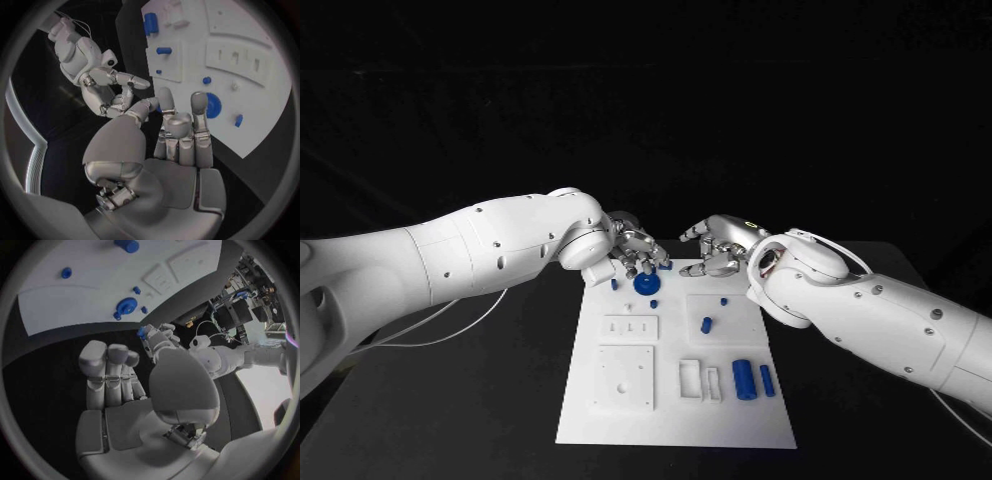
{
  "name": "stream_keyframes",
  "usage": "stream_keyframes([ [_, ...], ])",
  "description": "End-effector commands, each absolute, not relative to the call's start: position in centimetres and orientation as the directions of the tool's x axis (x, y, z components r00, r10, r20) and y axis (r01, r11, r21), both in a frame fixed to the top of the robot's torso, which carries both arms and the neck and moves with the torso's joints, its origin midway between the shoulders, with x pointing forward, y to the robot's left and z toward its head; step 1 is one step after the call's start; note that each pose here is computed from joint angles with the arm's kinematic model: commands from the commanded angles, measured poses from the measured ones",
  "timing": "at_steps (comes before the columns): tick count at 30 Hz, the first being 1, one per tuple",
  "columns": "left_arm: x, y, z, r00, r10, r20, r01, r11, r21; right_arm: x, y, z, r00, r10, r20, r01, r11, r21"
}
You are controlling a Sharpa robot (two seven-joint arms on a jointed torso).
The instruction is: Assemble the parts on the task board
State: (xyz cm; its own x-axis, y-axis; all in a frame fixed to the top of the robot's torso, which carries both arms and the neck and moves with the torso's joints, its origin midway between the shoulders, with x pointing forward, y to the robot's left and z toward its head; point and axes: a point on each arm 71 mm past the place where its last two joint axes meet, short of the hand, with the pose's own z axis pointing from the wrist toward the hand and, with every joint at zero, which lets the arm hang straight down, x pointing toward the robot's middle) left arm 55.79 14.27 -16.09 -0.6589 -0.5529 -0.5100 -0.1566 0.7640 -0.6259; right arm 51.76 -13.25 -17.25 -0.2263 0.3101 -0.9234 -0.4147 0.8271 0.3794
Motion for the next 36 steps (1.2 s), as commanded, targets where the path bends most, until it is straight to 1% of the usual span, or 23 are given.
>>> stream_keyframes([
  [1, 55.8, 14.8, -16.3, -0.644, -0.556, -0.526, -0.175, 0.776, -0.606, 51.5, -14.3, -17.5, -0.269, 0.323, -0.907, -0.438, 0.798, 0.414],
  [4, 55.7, 15.4, -16.6, -0.644, -0.549, -0.532, -0.187, 0.788, -0.587, 51.4, -16.0, -17.8, -0.312, 0.340, -0.887, -0.427, 0.784, 0.451],
  [7, 55.5, 15.9, -16.8, -0.644, -0.544, -0.538, -0.197, 0.797, -0.571, 51.5, -17.3, -17.5, -0.315, 0.395, -0.863, -0.410, 0.763, 0.499],
  [10, 55.2, 16.5, -17.2, -0.641, -0.540, -0.545, -0.210, 0.806, -0.553, 51.9, -18.9, -16.6, -0.284, 0.503, -0.817, -0.386, 0.720, 0.577],
  [11, 55.0, 16.8, -17.5, -0.640, -0.540, -0.547, -0.216, 0.809, -0.547, 52.2, -19.6, -16.2, -0.262, 0.565, -0.782, -0.369, 0.690, 0.623],
  [14, 54.5, 17.3, -18.0, -0.635, -0.544, -0.548, -0.229, 0.810, -0.540, 53.0, -21.1, -15.3, -0.210, 0.687, -0.695, -0.329, 0.620, 0.712],
  [17, 53.9, 17.6, -18.4, -0.629, -0.553, -0.546, -0.240, 0.807, -0.540, 54.0, -22.4, -14.4, -0.155, 0.771, -0.617, -0.299, 0.559, 0.773],
  [20, 53.5, 17.8, -18.8, -0.620, -0.563, -0.546, -0.249, 0.801, -0.544, 54.8, -23.2, -13.8, -0.115, 0.819, -0.562, -0.279, 0.517, 0.809],
  [23, 52.9, 17.9, -19.2, -0.609, -0.575, -0.547, -0.259, 0.796, -0.548, 55.7, -23.8, -13.2, -0.080, 0.851, -0.518, -0.267, 0.483, 0.834],
  [26, 52.5, 17.8, -19.5, -0.605, -0.581, -0.544, -0.267, 0.792, -0.549, 56.4, -24.1, -12.7, -0.056, 0.866, -0.497, -0.263, 0.468, 0.844],
  [36, 51.3, 17.4, -21.0, -0.628, -0.564, -0.536, -0.281, 0.807, -0.520, 57.6, -24.0, -12.1, -0.021, 0.875, -0.483, -0.266, 0.461, 0.847],
])
